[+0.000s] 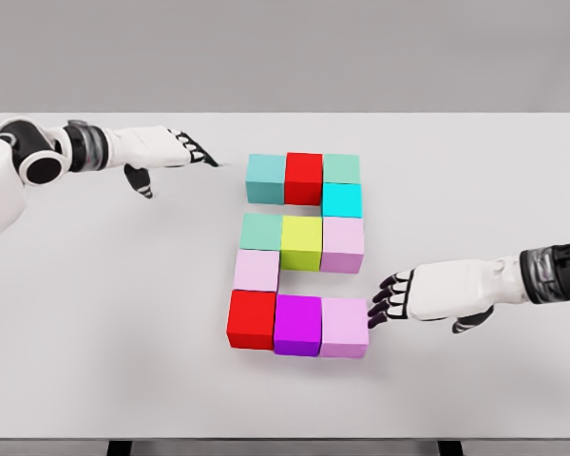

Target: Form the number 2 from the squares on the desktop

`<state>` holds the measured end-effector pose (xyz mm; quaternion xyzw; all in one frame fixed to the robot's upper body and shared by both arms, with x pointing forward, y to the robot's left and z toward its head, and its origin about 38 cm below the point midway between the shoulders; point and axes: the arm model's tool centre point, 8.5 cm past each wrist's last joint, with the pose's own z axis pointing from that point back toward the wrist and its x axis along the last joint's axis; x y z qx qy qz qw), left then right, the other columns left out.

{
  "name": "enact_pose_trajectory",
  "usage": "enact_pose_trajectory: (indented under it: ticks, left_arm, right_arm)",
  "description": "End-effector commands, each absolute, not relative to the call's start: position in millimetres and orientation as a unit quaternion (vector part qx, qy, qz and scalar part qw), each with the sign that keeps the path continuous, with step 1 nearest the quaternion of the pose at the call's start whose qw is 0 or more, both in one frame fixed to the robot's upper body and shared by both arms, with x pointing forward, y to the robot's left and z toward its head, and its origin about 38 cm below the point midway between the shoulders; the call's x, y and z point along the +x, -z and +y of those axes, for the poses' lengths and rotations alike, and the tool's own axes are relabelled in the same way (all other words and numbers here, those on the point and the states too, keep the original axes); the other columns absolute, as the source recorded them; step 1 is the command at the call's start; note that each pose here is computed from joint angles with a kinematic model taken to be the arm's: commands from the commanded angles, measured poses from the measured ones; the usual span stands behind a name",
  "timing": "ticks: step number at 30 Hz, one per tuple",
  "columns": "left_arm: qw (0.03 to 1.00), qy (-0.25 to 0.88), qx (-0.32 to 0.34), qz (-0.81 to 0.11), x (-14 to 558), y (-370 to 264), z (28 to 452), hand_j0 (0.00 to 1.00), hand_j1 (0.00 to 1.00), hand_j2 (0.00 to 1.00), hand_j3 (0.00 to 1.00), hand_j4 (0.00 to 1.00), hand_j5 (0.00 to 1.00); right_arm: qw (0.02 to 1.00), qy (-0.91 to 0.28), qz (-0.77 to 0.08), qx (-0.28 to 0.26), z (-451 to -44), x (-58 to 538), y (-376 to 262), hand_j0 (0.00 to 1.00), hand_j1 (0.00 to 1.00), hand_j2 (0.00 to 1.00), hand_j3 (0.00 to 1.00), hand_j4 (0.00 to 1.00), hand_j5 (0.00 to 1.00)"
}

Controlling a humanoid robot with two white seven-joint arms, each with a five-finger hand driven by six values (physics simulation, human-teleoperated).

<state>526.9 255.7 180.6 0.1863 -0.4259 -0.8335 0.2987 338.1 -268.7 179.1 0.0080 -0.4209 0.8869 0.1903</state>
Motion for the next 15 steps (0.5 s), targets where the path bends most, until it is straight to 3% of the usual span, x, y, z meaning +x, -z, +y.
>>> enact_pose_trajectory:
  ticks: [1, 6, 8, 12, 15]
  left_arm:
    - [0.310, 0.825, 0.190, -0.432, 524, -189, 274, 1.00, 1.00, 1.00, 1.00, 1.00, 1.00]
    - [0.367, 0.797, 0.199, -0.437, 514, -200, 338, 1.00, 1.00, 1.00, 1.00, 1.00, 1.00]
    - [0.377, 0.793, 0.202, -0.433, 512, -200, 350, 1.00, 1.00, 1.00, 1.00, 1.00, 1.00]
    - [0.388, 0.791, 0.209, -0.425, 510, -200, 364, 1.00, 1.00, 1.00, 1.00, 1.00, 1.00]
    - [0.393, 0.790, 0.212, -0.421, 509, -200, 371, 1.00, 1.00, 1.00, 1.00, 1.00, 1.00]
  right_arm:
    - [0.190, -0.885, -0.424, 0.010, -266, 338, -179, 1.00, 1.00, 1.00, 1.00, 1.00, 1.00]
    - [0.205, -0.888, -0.411, -0.007, -285, 340, -185, 1.00, 1.00, 1.00, 1.00, 1.00, 1.00]
    - [0.234, -0.865, -0.439, -0.059, -316, 352, -233, 1.00, 1.00, 1.00, 1.00, 1.00, 1.00]
    - [0.384, -0.747, -0.541, -0.025, -368, 384, -254, 1.00, 1.00, 1.00, 1.00, 1.00, 1.00]
    - [0.392, -0.740, -0.547, -0.006, -363, 382, -243, 1.00, 1.00, 1.00, 1.00, 1.00, 1.00]
